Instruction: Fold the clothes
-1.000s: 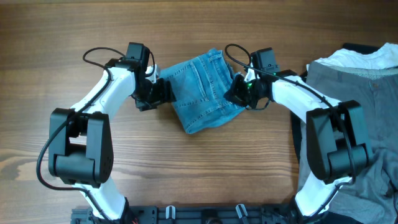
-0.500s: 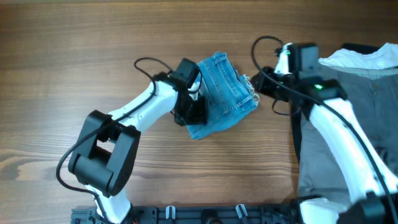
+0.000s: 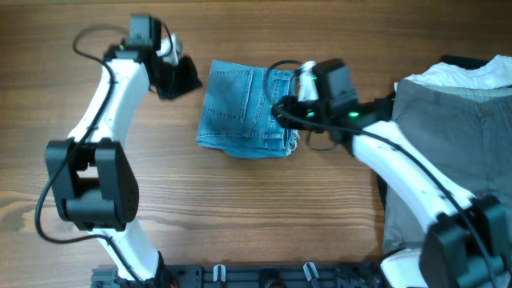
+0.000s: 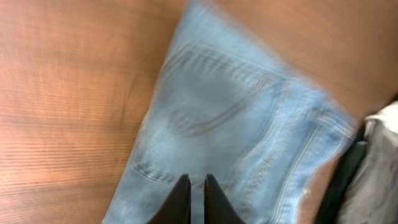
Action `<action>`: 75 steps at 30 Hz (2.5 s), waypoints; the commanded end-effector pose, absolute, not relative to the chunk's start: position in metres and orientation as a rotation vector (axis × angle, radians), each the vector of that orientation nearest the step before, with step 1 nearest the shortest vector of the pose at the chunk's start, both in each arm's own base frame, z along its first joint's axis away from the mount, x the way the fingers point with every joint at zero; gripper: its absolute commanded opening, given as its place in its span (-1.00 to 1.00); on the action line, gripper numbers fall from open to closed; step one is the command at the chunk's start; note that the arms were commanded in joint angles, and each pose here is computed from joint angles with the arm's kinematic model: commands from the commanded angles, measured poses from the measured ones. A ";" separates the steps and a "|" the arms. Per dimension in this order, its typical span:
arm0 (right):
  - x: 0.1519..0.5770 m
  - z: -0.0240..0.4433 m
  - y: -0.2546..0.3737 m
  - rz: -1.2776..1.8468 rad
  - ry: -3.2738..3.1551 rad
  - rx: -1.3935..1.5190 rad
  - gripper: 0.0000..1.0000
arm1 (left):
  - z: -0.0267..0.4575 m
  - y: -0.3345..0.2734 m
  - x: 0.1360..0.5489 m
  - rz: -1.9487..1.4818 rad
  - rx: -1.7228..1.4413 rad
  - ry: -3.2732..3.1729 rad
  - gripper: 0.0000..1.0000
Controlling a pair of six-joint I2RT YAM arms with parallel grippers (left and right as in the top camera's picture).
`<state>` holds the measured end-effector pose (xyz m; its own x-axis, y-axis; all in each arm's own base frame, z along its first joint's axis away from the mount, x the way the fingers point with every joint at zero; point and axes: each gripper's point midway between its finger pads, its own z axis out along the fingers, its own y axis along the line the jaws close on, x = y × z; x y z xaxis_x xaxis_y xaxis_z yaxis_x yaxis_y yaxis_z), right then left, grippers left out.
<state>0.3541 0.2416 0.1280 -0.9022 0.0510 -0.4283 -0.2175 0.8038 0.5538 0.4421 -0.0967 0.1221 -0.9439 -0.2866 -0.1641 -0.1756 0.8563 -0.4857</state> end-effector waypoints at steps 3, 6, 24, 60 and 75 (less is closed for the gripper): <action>0.342 0.045 0.259 0.837 2.787 0.030 -0.22 | 0.203 -0.097 0.411 -0.647 -0.249 2.842 0.95; 0.327 -0.007 0.247 0.829 2.967 0.245 -0.31 | 0.186 -0.105 0.368 -0.729 -0.318 3.025 1.00; 0.318 -0.014 0.251 0.956 3.012 0.180 -0.24 | -0.042 -0.156 0.310 -0.846 -1.071 2.876 0.93; 0.338 -0.028 0.252 0.890 3.010 0.160 0.01 | -0.047 -0.168 0.341 -0.787 -1.177 2.688 0.48; 0.341 0.100 0.197 1.087 2.838 0.145 -0.07 | 0.015 -0.121 0.340 -0.805 -0.412 2.850 -0.92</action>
<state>0.3180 0.2319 0.0409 -0.9877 0.0788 0.1347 0.1469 0.7609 0.6320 0.3531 -0.1699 0.0011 -0.9113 -0.4117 -0.0102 -0.3255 0.7354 -0.5944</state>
